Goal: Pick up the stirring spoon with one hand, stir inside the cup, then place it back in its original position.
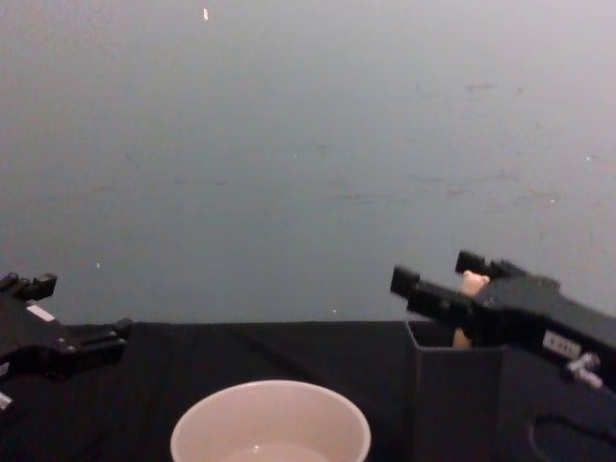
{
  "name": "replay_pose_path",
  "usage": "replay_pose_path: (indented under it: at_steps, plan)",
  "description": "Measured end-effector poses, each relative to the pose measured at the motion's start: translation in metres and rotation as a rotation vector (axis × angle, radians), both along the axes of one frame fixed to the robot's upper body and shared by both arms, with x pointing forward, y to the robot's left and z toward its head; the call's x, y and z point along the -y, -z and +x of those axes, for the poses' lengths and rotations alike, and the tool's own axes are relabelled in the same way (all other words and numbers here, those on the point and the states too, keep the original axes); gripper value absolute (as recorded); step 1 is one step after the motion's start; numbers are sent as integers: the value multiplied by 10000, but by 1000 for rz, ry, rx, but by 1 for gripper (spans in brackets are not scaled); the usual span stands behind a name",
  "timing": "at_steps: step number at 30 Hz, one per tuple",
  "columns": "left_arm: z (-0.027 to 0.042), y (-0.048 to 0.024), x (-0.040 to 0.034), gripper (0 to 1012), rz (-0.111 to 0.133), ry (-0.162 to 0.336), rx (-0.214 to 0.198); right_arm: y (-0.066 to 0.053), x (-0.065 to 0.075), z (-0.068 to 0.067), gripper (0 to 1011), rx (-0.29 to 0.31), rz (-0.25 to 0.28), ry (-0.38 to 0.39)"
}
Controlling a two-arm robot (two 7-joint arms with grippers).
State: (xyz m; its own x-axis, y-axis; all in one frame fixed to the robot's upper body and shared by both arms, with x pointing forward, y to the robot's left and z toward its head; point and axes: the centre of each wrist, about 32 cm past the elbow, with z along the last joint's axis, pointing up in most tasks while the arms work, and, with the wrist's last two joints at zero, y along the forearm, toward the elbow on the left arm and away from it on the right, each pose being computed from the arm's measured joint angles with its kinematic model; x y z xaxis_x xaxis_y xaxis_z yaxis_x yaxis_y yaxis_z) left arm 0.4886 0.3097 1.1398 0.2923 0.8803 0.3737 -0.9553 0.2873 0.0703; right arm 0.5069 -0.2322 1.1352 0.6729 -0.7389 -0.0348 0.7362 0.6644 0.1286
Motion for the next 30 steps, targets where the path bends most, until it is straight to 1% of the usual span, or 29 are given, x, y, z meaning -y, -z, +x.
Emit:
replay_pose_path:
  at_steps: [2, 3, 4, 5, 7, 8, 9, 10, 11, 12, 15, 16, 17, 19, 20, 21, 22, 24, 25, 27, 28, 30]
  plan:
    - [0, 0, 0, 1001, 0, 0, 0, -41, 4, 20, 1002, 23, 8, -1]
    - [0, 0, 0, 1001, 0, 0, 0, -97, 10, 42, 1002, 52, 16, -2]
    - [0, 0, 0, 1001, 0, 0, 0, -97, 10, 42, 1002, 52, 16, -2]
    - [0, 0, 0, 1001, 0, 0, 0, -158, 17, 61, 1002, 82, 25, -1]
    - [0, 0, 0, 1001, 0, 0, 0, -228, 32, 79, 1002, 114, 36, 2]
    - [0, 0, 0, 1001, 0, 0, 0, -298, 49, 90, 1002, 146, 47, 8]
    - [0, 0, 0, 1001, 0, 0, 0, -333, 60, 95, 1002, 162, 53, 13]
    - [0, 0, 0, 1001, 0, 0, 0, -396, 84, 100, 1002, 190, 64, 31]
    - [0, 0, 0, 1001, 0, 0, 0, -396, 84, 100, 1002, 190, 64, 31]
    - [0, 0, 0, 1001, 0, 0, 0, -444, 107, 101, 1002, 211, 73, 55]
    - [0, 0, 0, 1001, 0, 0, 0, -508, 164, 91, 1002, 232, 75, 134]
    - [0, 0, 0, 1001, 0, 0, 0, -512, 180, 86, 1002, 231, 73, 161]
    - [0, 0, 0, 1001, 0, 0, 0, -509, 207, 78, 1002, 223, 64, 212]
    - [0, 0, 0, 1001, 0, 0, 0, -489, 225, 71, 1002, 204, 50, 269]
    - [0, 0, 0, 1001, 0, 0, 0, -472, 234, 68, 1002, 192, 45, 296]
    - [0, 0, 0, 1001, 0, 0, 0, -436, 246, 65, 1002, 167, 33, 344]
    - [0, 0, 0, 1001, 0, 0, 0, -411, 250, 64, 1002, 153, 26, 366]
    - [0, 0, 0, 1001, 0, 0, 0, -352, 256, 64, 1002, 124, 12, 404]
    - [0, 0, 0, 1001, 0, 0, 0, -296, 258, 65, 1002, 96, 0, 428]
    - [0, 0, 0, 1001, 0, 0, 0, -235, 259, 67, 1002, 66, -13, 446]
    - [0, 0, 0, 1001, 0, 0, 0, -173, 255, 67, 1002, 36, -27, 456]
    - [0, 0, 0, 1001, 0, 0, 0, -118, 249, 70, 1002, 9, -39, 460]
